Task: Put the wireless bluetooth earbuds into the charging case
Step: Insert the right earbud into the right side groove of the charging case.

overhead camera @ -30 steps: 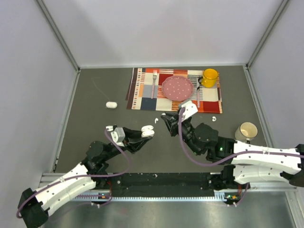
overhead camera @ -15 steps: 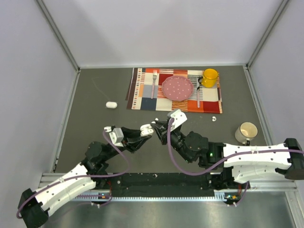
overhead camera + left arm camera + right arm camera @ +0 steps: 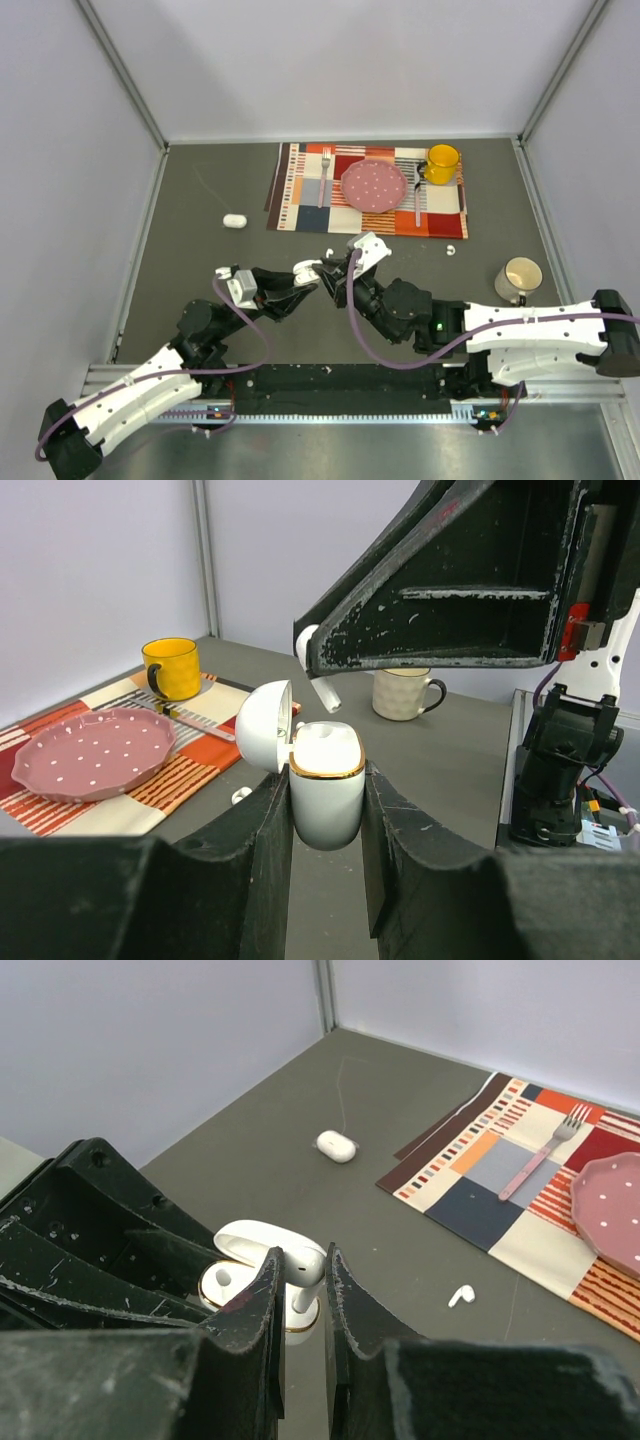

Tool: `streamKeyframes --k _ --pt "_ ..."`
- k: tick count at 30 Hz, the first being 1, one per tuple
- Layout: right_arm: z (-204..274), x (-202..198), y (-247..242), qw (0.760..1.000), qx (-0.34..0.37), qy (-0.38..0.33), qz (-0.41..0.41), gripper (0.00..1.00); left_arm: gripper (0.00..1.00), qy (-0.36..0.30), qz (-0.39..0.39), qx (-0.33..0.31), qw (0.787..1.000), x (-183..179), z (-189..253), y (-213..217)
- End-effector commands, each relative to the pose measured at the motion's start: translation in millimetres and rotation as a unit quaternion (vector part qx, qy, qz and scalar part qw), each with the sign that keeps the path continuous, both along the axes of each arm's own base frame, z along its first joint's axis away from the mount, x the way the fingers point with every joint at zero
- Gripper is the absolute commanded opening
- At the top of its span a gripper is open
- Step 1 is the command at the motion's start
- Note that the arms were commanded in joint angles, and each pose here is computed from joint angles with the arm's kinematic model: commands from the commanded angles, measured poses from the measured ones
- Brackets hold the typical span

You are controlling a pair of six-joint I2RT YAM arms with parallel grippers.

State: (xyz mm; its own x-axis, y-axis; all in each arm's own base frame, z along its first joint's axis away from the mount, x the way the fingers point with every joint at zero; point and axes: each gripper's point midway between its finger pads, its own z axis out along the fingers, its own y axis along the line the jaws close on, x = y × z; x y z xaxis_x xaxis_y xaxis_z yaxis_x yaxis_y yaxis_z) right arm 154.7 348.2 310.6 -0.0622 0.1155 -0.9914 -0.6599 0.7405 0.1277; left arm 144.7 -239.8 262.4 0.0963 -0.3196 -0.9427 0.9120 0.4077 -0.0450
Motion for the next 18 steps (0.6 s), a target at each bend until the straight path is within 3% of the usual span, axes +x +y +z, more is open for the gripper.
streamKeyframes --k 1,18 --pt "10.1 -8.5 10.7 0.999 0.028 0.01 0.019 0.0 0.0 -0.031 0.006 -0.031 0.999 -2.4 23.2 5.3" --pt "-4.6 -8.2 12.7 1.0 0.001 0.004 0.015 0.0 0.0 -0.029 0.016 -0.036 0.999 -1.0 24.2 9.2"
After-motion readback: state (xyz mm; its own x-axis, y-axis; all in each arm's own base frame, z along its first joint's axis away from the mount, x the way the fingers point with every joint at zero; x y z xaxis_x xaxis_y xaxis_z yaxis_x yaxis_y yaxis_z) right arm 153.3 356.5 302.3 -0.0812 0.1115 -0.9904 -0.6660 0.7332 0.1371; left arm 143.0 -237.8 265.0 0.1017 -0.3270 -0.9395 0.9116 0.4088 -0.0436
